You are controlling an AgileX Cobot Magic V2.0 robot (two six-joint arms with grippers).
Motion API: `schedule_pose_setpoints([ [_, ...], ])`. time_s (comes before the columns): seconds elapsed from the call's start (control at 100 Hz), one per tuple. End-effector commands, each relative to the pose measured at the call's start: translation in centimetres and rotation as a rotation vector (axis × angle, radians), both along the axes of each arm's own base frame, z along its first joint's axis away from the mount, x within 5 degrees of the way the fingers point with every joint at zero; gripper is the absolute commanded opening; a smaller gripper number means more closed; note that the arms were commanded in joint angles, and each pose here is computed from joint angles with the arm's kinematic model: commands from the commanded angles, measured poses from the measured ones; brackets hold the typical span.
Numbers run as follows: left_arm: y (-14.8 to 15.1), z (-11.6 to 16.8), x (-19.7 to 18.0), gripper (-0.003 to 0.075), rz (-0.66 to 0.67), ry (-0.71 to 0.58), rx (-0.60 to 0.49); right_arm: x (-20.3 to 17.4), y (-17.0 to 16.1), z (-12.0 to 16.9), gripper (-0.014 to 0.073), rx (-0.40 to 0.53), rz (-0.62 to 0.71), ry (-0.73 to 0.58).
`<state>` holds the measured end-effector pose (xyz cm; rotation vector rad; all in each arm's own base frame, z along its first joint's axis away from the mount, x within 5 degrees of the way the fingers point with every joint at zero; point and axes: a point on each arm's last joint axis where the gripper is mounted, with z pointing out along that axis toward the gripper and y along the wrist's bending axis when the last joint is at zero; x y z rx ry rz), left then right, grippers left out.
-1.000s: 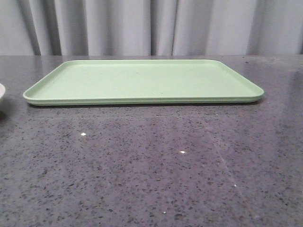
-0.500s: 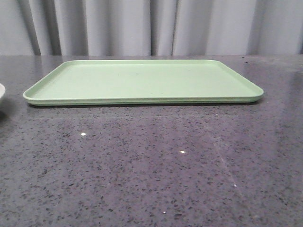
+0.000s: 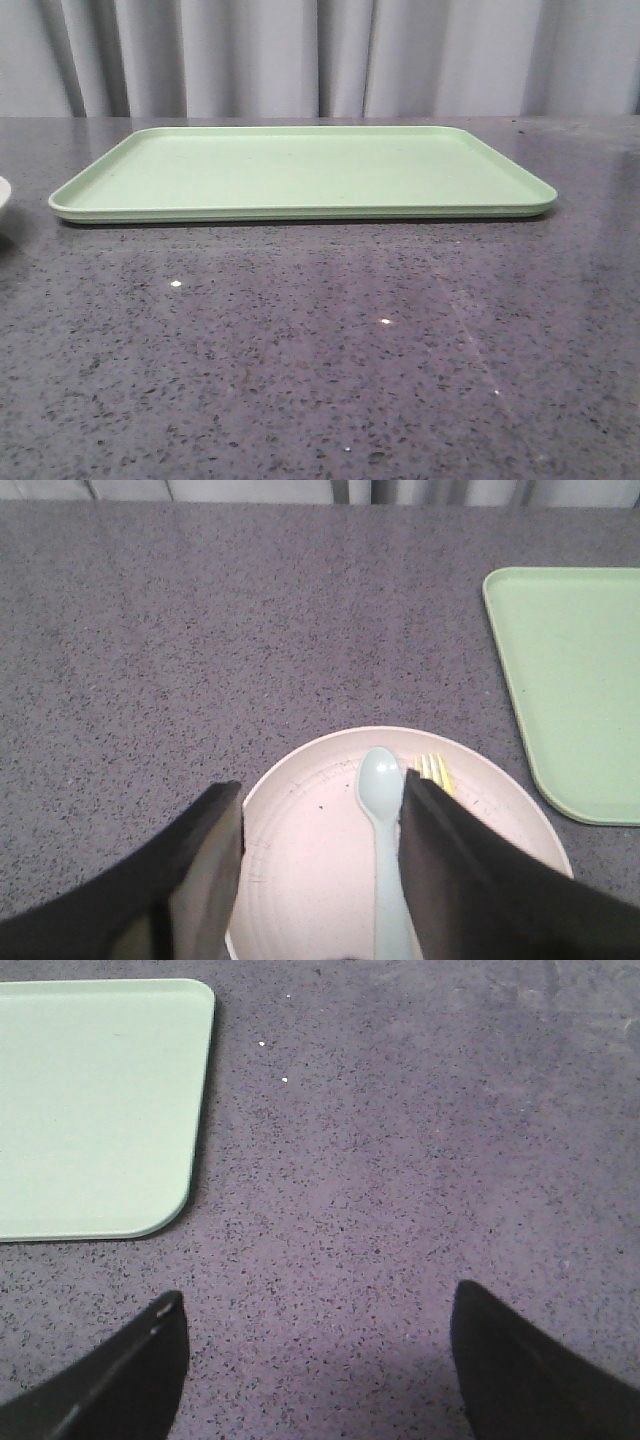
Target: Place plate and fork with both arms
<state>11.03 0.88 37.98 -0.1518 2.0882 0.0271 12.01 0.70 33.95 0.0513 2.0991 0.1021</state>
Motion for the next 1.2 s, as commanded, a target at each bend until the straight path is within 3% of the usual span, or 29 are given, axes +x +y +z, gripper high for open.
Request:
schedule_pose_setpoints([
  [0.0,0.3,1.7,1.4,0.0356,0.020,-0.015,0.012,0.3,0.0,1.6,0.0549,0.000,-0.002,-0.088],
  [0.41,2.0,-0.3,6.3,0.0356,0.075,0.183,0.225,0.3,0.0,1.6,0.0549,0.000,-0.001,-0.088],
  [0.64,2.8,-1.1,7.7,0.0356,0.104,0.222,0.213,0.3,0.0,1.6,0.0549,0.000,-0.001,-0.088],
  [0.78,3.7,-1.7,8.4,0.0356,0.140,0.232,0.135,0.3,0.0,1.6,0.0549,0.000,-0.001,-0.088],
  [1.19,4.8,-6.0,12.1,0.0356,0.139,0.437,0.104,0.3,0.0,1.5,0.0549,0.000,-0.001,-0.087],
])
